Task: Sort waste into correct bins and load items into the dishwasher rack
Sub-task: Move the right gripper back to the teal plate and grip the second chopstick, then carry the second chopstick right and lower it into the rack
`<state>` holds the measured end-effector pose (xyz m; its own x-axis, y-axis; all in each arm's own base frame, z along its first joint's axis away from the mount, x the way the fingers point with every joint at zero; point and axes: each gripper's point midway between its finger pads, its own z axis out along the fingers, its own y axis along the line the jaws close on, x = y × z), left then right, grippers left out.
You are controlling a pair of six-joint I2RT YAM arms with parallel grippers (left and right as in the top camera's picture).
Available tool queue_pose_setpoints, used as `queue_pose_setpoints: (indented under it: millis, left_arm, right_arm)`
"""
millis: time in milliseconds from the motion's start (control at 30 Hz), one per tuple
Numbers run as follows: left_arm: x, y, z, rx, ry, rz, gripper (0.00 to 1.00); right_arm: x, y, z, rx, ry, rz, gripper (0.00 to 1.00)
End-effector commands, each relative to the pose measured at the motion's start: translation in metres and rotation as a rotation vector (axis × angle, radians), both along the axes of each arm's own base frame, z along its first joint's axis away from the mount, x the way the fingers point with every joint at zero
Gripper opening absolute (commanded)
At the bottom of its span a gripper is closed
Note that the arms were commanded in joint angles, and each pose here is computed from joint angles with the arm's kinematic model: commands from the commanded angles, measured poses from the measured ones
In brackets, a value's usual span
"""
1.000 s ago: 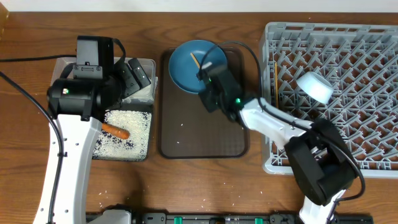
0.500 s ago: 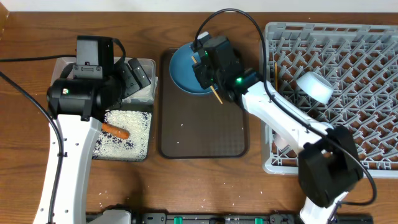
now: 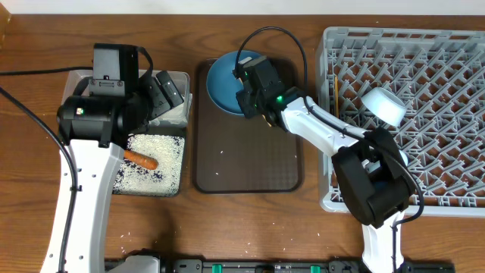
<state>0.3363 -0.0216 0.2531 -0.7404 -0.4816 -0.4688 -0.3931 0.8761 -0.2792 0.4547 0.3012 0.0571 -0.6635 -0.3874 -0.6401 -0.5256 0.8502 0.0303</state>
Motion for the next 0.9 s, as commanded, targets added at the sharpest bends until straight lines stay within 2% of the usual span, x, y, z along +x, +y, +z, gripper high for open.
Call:
queue_pose_setpoints:
  millis: [0, 867]
  left_arm:
    - [0.0, 0.004, -0.002, 0.018, 0.007, 0.008, 0.99]
    - [0.0, 0.004, -0.002, 0.018, 0.007, 0.008, 0.99]
  right_arm:
    - [0.0, 0.001, -0.005, 0.0, 0.013, -0.001, 0.34]
    - [-0.005, -0.015, -0.021, -0.082, 0.044, -0.036, 0.29]
